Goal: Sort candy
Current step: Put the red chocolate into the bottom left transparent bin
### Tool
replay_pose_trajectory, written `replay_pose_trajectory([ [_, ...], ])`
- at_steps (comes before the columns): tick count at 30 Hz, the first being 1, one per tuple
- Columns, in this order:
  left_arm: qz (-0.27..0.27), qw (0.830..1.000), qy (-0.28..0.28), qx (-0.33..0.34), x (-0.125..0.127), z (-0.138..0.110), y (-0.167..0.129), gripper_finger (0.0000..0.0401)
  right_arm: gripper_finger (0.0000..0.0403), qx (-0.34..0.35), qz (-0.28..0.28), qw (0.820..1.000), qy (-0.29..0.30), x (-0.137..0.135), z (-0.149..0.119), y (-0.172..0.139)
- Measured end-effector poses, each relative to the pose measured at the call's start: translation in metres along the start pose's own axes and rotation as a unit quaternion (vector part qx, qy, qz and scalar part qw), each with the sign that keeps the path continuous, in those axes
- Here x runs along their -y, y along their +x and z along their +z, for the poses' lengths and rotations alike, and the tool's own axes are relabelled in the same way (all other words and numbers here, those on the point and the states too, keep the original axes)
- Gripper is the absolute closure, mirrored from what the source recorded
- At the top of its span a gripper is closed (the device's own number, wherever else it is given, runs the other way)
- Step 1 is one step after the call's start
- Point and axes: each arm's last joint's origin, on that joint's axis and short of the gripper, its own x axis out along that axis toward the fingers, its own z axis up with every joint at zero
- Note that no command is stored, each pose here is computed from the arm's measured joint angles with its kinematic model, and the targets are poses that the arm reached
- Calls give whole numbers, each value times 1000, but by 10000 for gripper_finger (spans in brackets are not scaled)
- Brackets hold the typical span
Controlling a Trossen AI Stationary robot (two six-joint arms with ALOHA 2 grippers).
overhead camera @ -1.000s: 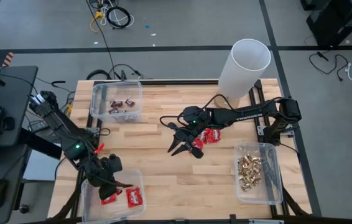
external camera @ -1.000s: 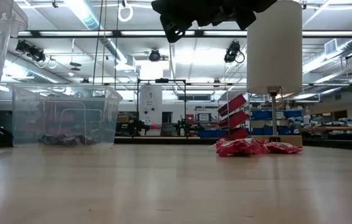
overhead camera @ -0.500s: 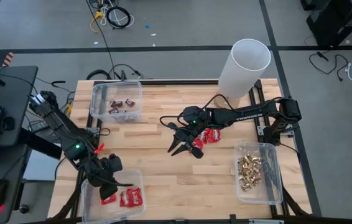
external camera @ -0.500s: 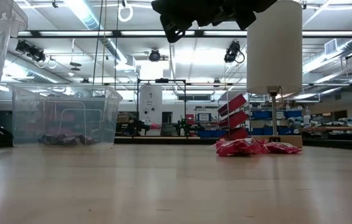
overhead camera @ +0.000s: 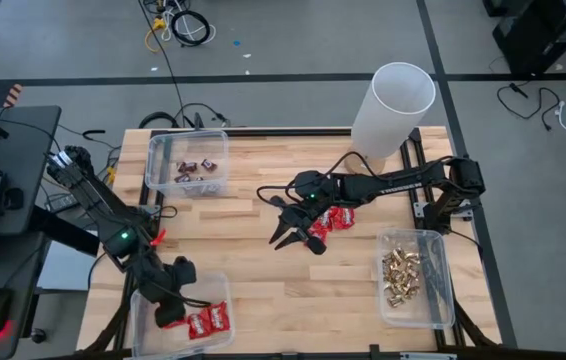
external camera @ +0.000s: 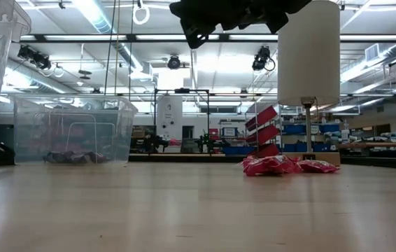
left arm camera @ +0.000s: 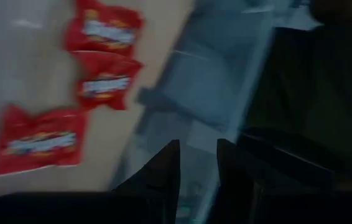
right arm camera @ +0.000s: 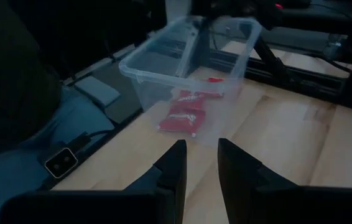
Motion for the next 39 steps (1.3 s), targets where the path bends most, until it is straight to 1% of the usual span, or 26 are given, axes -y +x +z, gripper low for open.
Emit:
replay_pose_trajectory([
  [2,-28,1000,7,3,5,0,0,293,325,-6,-18,1000,2,1,0,-1],
  [4,-52,998,23,13,10,1,-1,293,325,-16,-49,999,4,0,1,-4],
  [6,-65,997,40,28,13,2,-1,293,325,-33,-96,995,0,0,3,-9],
  [9,-86,993,75,42,18,3,-2,294,325,-83,-176,981,-1,-4,2,-16],
  [12,-117,985,119,52,23,3,-5,294,325,-128,-237,963,0,-11,2,-24],
  [14,-135,977,152,70,27,4,-9,294,325,-154,-256,954,5,-15,1,-29],
  [16,-151,966,189,93,30,7,-12,294,325,-182,-262,948,12,-19,-2,-34],
  [19,-169,944,256,125,35,12,-15,294,325,-214,-262,941,24,-24,-5,-39],
  [21,-170,928,297,146,37,17,-17,294,325,-237,-257,936,40,-27,-9,-41],
  [23,-157,916,329,166,36,25,-18,294,325,-265,-251,929,56,-29,-14,-43],
  [27,-110,888,383,229,32,41,-22,294,325,-321,-234,914,82,-38,-24,-46],
  [30,-67,873,416,246,26,52,-24,294,326,-357,-216,904,86,-47,-29,-46],
  [32,-37,866,433,249,21,58,-25,294,328,-364,-213,903,81,-52,-33,-43],
  [35,16,854,453,257,13,65,-26,294,332,-382,-210,897,77,-58,-46,-38],
  [39,104,832,461,291,4,75,-30,294,334,-379,-231,893,78,-64,-66,-30],
])
